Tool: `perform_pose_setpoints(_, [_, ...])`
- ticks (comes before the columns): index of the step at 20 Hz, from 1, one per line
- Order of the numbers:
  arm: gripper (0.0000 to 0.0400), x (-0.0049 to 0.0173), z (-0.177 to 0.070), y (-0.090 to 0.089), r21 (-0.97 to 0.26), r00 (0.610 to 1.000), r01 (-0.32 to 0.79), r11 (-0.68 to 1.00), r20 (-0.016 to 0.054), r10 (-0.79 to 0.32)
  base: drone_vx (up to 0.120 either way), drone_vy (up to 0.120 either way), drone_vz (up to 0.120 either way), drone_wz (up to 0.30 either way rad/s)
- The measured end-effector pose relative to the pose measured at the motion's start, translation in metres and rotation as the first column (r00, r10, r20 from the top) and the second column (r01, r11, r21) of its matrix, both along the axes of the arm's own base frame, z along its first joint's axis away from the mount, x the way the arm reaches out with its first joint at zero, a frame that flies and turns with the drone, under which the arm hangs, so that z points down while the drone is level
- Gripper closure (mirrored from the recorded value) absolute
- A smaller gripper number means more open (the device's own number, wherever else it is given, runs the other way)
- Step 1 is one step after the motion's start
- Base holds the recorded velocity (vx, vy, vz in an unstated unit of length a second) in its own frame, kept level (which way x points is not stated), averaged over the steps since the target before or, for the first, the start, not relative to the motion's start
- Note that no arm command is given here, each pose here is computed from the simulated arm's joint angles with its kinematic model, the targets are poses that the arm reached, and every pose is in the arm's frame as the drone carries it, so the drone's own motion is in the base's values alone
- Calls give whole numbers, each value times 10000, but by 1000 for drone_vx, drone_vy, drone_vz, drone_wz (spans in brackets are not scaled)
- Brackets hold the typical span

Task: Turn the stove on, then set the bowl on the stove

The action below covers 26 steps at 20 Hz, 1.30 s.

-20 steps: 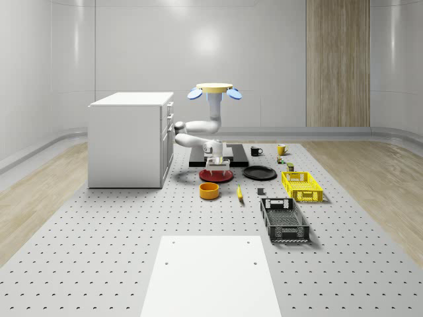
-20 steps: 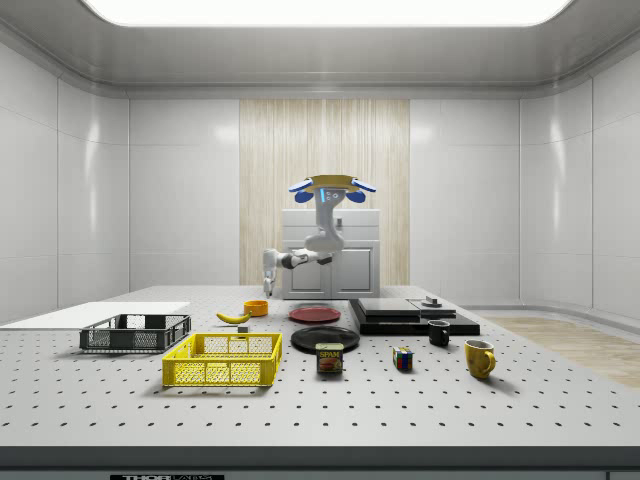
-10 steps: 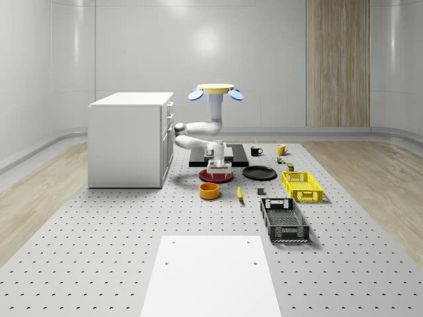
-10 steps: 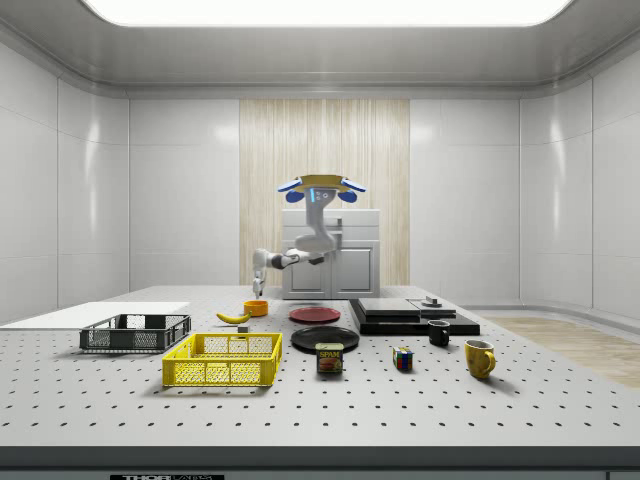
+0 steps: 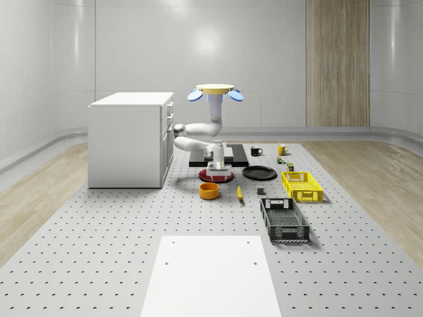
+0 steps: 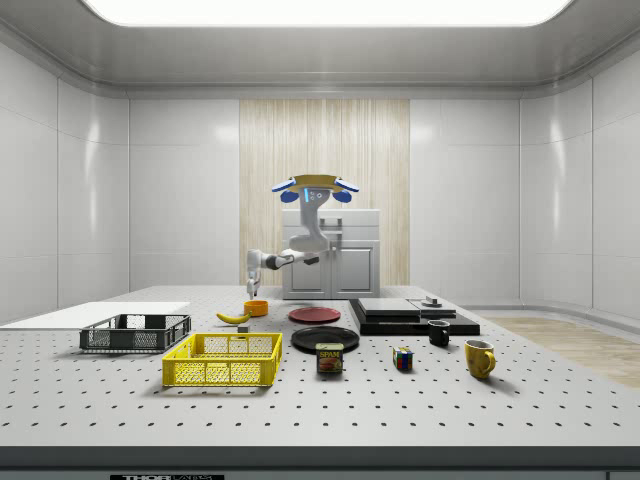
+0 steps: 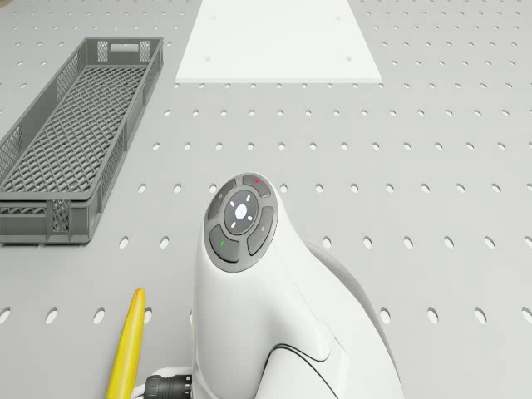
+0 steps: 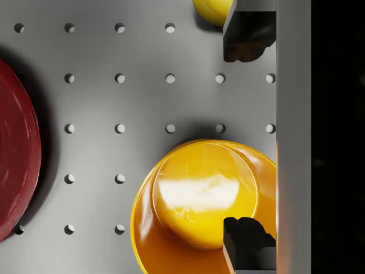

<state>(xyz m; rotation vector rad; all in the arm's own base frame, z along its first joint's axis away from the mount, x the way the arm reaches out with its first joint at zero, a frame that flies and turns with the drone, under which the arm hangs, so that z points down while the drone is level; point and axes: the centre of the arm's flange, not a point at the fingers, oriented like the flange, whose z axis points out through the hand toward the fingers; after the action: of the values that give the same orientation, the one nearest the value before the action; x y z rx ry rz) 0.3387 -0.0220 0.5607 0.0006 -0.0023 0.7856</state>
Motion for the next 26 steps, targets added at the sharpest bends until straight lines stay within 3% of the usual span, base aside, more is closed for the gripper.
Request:
perform_pose_setpoints(14, [0, 0, 448, 91, -1, 10000, -2, 10000, 1, 2, 0, 0, 0, 0])
perform_pose_setpoints(26, [0, 0, 564, 49, -2, 10000, -1, 10000, 1, 1, 0, 0, 0, 0])
